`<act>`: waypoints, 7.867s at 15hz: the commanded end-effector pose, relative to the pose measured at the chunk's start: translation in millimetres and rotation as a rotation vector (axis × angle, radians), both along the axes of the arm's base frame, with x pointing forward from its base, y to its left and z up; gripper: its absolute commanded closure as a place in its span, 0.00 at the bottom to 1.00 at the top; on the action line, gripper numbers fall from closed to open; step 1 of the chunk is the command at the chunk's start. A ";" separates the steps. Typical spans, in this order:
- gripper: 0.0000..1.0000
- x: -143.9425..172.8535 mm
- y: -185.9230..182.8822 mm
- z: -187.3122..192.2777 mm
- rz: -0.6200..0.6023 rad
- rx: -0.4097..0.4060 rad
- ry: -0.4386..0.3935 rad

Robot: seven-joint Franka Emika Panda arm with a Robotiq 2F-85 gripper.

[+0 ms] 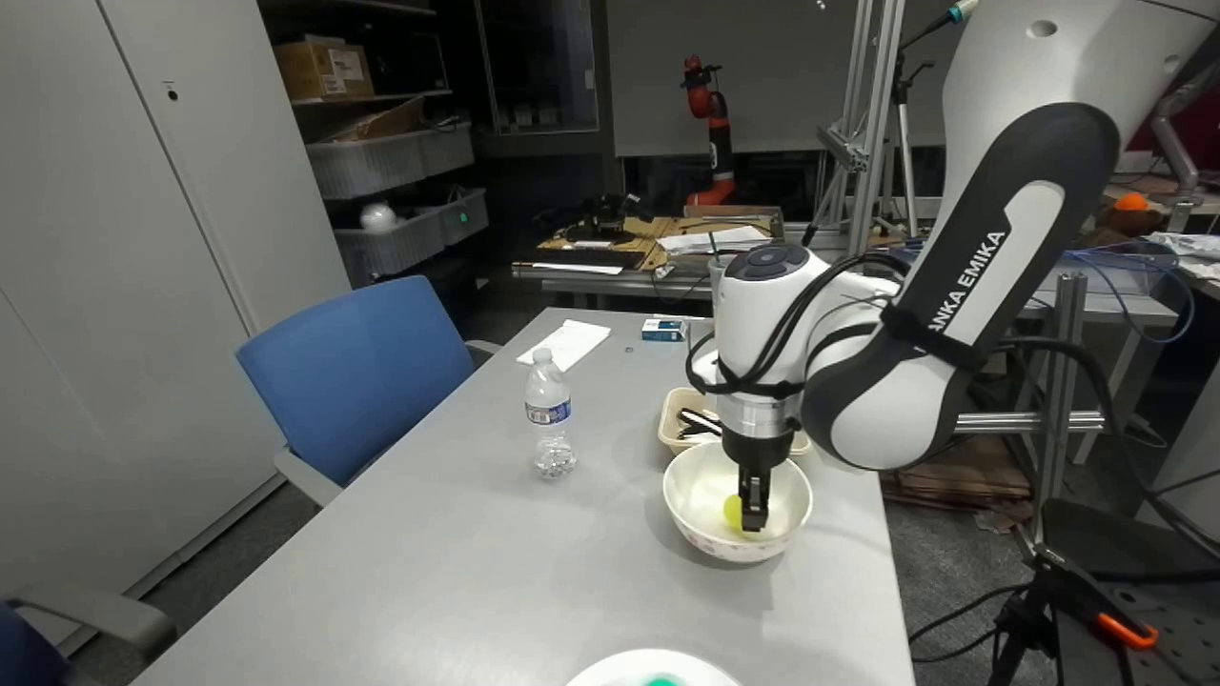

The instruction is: Put the yellow and orange balls in the bowl then put a spoon

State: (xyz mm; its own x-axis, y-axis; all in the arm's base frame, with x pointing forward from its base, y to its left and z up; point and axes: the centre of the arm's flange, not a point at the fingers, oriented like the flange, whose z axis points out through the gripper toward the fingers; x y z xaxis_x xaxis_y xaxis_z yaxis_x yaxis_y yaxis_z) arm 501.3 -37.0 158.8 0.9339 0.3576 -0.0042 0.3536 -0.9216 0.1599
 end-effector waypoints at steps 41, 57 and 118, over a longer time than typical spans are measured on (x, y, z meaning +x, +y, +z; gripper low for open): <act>0.01 -46.3 237.6 2.7 0.362 0.148 0.229; 0.11 -38.4 242.1 -33.3 0.396 0.139 0.230; 0.64 -12.5 15.5 32.8 0.090 0.036 -0.021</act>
